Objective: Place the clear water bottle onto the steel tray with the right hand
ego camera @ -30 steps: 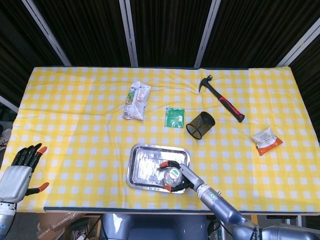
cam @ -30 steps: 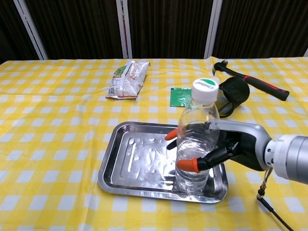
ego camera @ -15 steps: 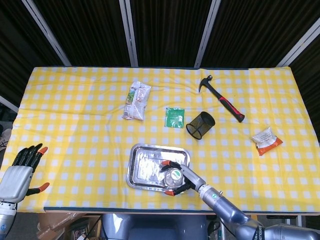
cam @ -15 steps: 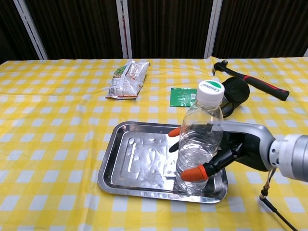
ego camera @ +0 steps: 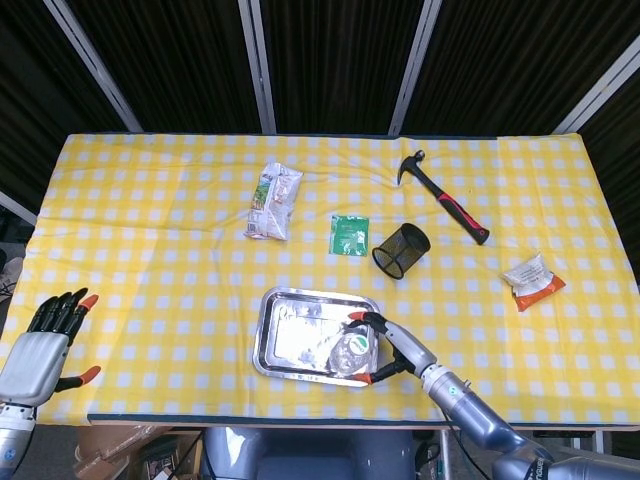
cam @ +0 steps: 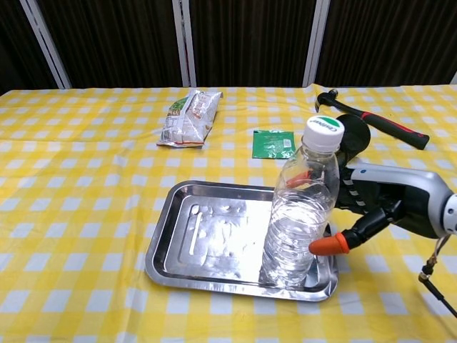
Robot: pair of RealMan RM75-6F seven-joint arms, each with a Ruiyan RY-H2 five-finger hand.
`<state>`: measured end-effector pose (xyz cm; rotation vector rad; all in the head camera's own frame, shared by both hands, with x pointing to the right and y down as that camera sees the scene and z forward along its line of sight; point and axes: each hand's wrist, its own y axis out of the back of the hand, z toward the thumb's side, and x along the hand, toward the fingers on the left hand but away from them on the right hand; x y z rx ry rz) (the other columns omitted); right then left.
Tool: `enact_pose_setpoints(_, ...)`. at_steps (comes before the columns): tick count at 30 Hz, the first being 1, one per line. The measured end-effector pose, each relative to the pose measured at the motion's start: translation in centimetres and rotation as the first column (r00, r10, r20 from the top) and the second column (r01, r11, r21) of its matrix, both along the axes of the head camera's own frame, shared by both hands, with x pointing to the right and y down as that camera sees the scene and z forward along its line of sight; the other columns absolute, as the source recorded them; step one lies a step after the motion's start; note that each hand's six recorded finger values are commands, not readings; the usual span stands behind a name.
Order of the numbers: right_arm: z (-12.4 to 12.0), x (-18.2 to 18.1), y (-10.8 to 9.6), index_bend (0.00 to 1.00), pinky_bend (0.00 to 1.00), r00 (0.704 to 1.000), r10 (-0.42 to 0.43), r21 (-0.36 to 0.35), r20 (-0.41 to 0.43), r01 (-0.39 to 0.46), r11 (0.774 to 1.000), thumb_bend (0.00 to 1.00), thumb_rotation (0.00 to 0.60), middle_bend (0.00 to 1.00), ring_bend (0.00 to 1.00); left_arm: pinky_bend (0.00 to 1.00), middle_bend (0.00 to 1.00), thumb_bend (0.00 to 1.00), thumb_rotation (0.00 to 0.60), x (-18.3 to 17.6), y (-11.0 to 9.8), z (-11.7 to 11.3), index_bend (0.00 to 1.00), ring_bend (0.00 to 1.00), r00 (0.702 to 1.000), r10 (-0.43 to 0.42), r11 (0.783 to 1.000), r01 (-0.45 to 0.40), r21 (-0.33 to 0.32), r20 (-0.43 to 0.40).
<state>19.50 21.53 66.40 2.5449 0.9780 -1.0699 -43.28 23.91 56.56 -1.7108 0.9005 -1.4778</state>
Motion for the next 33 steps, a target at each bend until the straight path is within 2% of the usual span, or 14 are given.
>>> enact_pose_setpoints(2,-0.2,1.1,-0.2,0.15,0.0,1.0,-0.004,0.01,-0.013,0.004,1.0,0.22,0.6,0.2,0.0,0.0,0.0,0.17,0.6,0.0,0.0,0.0,0.06,0.0,1.0,0.002,1.0,-0.002,-0.001,0.0)
enact_pose_setpoints(9,-1.5,7.2,-0.5,0.15,0.0,0.98,-0.089,0.077,-0.176,0.104,0.992,0.22,0.6,0.2,0.0,0.0,0.0,0.17,0.6,-0.1,-0.1,-0.1,0.06,0.0,1.0,-0.004,1.0,0.004,0.003,-0.003)
enact_pose_setpoints(12,-2.0,9.3,-0.7,0.15,0.0,0.961,-0.092,0.146,-0.26,0.133,0.98,0.22,0.6,0.2,0.0,0.0,0.0,0.17,0.6,-0.4,-0.2,-0.4,0.06,0.0,1.0,-0.019,1.0,0.019,0.013,-0.006)
enact_pose_setpoints(15,-2.9,11.8,-0.9,0.15,0.0,0.923,-0.068,0.25,-0.378,0.173,0.953,0.22,0.6,0.2,0.0,0.0,0.0,0.17,0.6,-0.6,-0.2,-0.5,0.06,0.0,1.0,-0.025,1.0,0.025,0.016,-0.005)
enact_pose_setpoints(18,-4.3,14.7,-1.0,0.15,0.0,0.857,-0.006,0.357,-0.515,0.221,0.908,0.22,0.6,0.2,0.0,0.0,0.0,0.17,0.6,-0.5,-0.1,-0.7,0.06,0.0,1.0,-0.026,0.999,0.026,0.02,-0.005)
enact_pose_setpoints(21,-6.0,18.0,-0.9,0.15,0.0,0.774,0.1,0.447,-0.625,0.249,0.859,0.22,0.6,0.2,0.0,0.0,0.0,0.17,0.6,-0.5,-0.1,-0.6,0.06,0.0,1.0,-0.025,1.0,0.025,0.019,-0.002)
enact_pose_setpoints(24,-7.4,21.4,-0.2,0.15,0.0,0.676,0.206,0.508,-0.707,0.284,0.813,0.22,0.6,0.19,0.0,0.0,0.0,0.17,0.6,-0.5,0.0,-0.6,0.06,0.0,1.0,-0.027,0.999,0.027,0.018,0.0)
enact_pose_setpoints(25,-7.7,22.7,0.3,0.15,0.0,0.633,0.23,0.514,-0.739,0.309,0.8,0.22,0.6,0.19,0.0,0.0,0.0,0.17,0.6,-0.5,0.0,-0.6,0.06,0.0,1.0,-0.028,0.999,0.028,0.017,0.0)
enact_pose_setpoints(27,-7.8,24.5,1.1,0.15,0.0,0.564,0.254,0.505,-0.786,0.349,0.79,0.22,0.6,0.16,0.0,0.0,0.0,0.17,0.6,-0.6,-0.1,-0.6,0.06,0.0,1.0,-0.031,0.999,0.031,0.02,0.002)
enact_pose_setpoints(30,-7.6,26.6,2.2,0.15,0.0,0.484,0.263,0.474,-0.835,0.389,0.79,0.22,0.6,0.13,0.0,0.0,0.0,0.17,0.6,-0.8,-0.2,-0.7,0.06,0.0,0.999,-0.038,0.999,0.038,0.024,0.001)
enact_pose_setpoints(33,-7.7,27.2,2.5,0.15,0.0,0.443,0.265,0.458,-0.857,0.414,0.787,0.22,0.6,0.12,0.0,0.0,0.0,0.17,0.6,-1.0,-0.3,-0.6,0.06,0.0,0.999,-0.04,0.999,0.04,0.023,0.005)
